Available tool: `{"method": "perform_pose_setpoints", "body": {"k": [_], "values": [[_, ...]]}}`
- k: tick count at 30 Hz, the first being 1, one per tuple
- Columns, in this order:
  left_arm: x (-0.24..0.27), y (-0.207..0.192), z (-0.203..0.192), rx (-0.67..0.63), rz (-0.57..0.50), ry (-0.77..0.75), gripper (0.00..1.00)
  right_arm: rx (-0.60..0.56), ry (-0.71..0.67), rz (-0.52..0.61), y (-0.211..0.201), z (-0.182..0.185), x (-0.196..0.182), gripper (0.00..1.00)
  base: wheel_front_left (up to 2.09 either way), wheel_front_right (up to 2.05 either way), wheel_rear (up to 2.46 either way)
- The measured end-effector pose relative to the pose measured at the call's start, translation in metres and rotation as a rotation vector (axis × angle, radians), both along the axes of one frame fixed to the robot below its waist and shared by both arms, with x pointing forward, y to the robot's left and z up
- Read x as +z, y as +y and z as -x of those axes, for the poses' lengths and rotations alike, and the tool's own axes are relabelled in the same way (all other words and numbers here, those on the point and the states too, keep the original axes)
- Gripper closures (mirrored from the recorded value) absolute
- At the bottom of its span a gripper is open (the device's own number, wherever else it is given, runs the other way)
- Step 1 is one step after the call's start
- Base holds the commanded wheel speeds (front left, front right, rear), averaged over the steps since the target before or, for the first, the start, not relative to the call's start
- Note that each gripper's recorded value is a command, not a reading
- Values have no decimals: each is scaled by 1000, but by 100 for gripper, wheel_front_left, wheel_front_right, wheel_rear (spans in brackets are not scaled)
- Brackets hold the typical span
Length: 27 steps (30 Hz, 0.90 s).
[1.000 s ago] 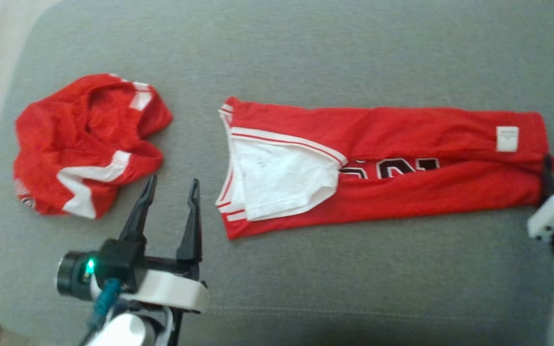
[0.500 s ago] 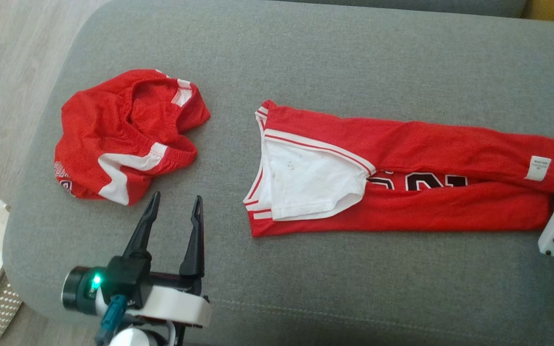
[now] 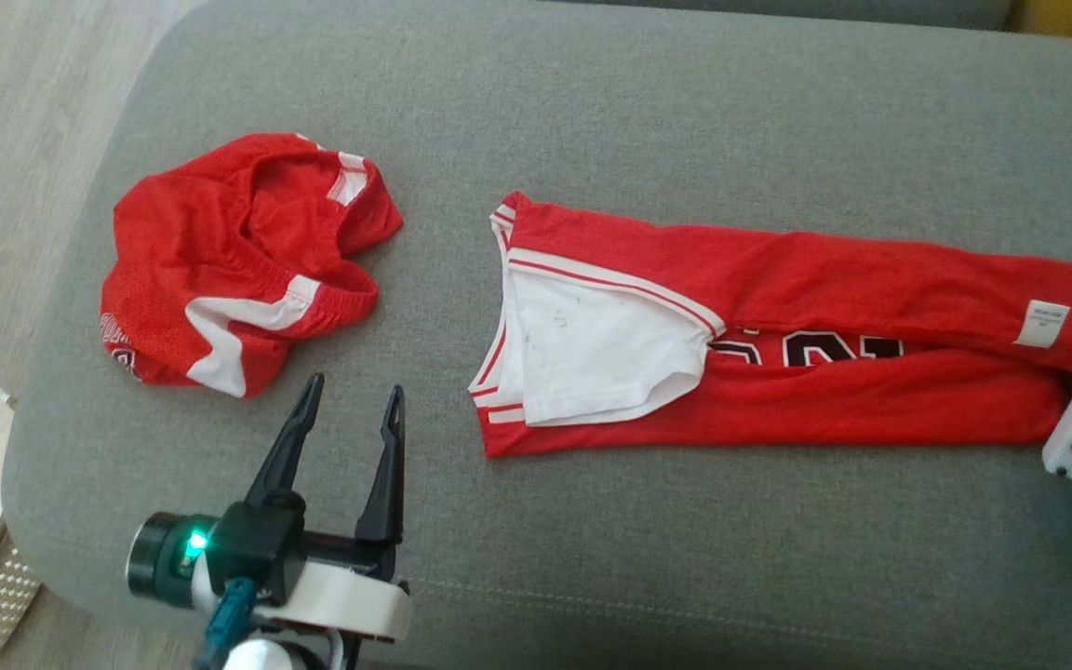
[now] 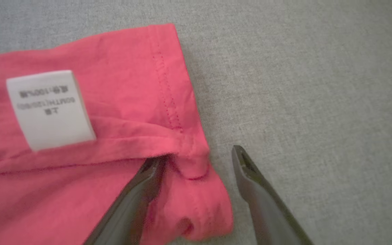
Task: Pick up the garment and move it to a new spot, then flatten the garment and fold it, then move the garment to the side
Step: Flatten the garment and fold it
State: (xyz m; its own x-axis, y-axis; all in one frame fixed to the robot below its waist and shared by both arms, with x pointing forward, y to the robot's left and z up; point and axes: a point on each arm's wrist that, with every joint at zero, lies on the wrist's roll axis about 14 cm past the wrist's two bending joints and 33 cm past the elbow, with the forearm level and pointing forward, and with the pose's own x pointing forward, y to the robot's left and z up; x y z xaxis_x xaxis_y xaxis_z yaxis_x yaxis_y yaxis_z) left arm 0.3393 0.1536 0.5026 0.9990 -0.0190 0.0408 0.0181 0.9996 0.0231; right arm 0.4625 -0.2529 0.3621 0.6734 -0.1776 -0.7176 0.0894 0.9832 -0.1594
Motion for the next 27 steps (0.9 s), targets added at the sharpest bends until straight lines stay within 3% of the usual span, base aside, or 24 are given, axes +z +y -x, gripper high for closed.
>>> {"method": "perform_pose_setpoints", "body": {"k": [1, 2, 3, 4, 5, 15, 22, 27], "values": [[-1, 1, 0, -1, -1, 3, 0, 2, 3, -1, 1, -2, -1, 0, 0, 0, 0], [-2, 1, -1, -1, -2, 6, 0, 2, 8, -7, 2, -4, -2, 8, 0, 0, 0], [-2, 1, -1, -1, -2, 6, 0, 2, 8, -7, 2, -4, -2, 32, 0, 0, 0], [-5, 2, -1, 0, -5, 14, 0, 5, 16, -10, 4, -6, -4, 82, 0, 0, 0], [-5, 2, -1, -2, -2, 15, 0, 6, 28, -12, 4, -5, -5, 100, 0, 0, 0], [-2, -6, -7, -24, 5, -2, 0, 27, -19, 25, -3, -9, 10, 100, 0, 0, 0], [-8, -21, -14, -82, 8, 14, 0, 26, -142, 284, -61, -18, 67, 100, 0, 0, 0], [-17, -36, -24, -141, 13, 33, 0, -11, -233, 328, -79, -24, 95, 100, 0, 0, 0]]}}
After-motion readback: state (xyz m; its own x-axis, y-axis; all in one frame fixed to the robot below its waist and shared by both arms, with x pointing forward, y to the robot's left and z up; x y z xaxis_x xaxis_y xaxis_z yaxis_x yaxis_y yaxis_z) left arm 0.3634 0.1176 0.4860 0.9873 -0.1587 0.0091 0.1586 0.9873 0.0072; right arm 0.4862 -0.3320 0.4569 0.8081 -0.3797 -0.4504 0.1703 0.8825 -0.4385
